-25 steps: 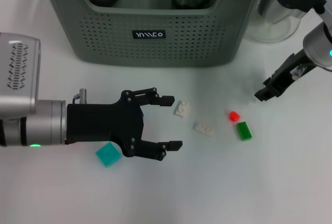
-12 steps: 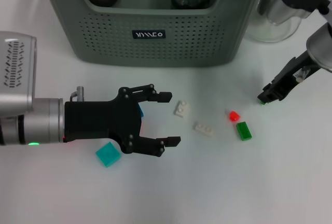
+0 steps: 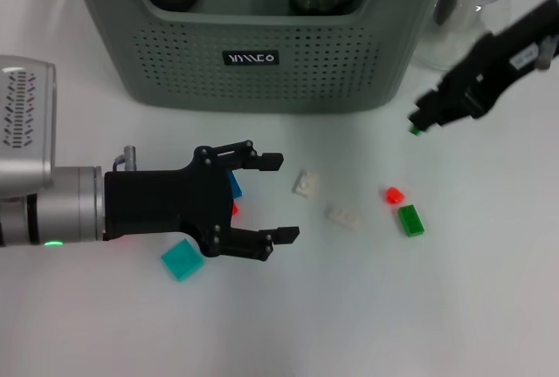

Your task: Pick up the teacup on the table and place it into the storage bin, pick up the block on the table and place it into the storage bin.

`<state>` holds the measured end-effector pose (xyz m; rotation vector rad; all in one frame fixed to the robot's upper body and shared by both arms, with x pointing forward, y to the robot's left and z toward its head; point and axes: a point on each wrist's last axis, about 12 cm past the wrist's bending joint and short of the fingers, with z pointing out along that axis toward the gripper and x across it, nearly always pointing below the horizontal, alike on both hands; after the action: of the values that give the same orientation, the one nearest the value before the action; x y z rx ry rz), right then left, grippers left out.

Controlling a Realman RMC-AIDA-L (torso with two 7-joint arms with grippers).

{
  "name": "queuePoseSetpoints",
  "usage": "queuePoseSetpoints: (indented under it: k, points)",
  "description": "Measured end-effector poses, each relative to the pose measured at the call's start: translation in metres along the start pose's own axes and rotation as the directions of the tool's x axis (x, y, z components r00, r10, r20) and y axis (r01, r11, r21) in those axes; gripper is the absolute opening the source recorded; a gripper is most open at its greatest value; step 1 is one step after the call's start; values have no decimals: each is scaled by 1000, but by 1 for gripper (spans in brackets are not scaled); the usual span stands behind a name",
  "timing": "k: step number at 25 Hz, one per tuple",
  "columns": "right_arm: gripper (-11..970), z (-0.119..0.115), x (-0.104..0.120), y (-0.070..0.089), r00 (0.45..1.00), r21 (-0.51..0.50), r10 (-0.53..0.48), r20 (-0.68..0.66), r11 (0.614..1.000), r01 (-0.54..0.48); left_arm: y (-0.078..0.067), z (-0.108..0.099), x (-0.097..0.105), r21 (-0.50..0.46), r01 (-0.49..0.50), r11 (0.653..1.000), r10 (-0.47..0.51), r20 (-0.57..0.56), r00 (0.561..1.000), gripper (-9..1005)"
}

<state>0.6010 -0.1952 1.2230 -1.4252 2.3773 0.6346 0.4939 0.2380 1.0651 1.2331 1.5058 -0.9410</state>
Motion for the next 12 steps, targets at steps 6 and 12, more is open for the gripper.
queuePoseSetpoints:
  k: [6,12]
  points:
    - [235,-45,-41,12,954,-58,-100,283,991,121,0,-1,1,-10,13,1000,-13,6,1000,893]
    - [247,-74,-75,-19,907,152,-13,422,987,-56,1,-2,0,-20,25,999,-25,27,999,893]
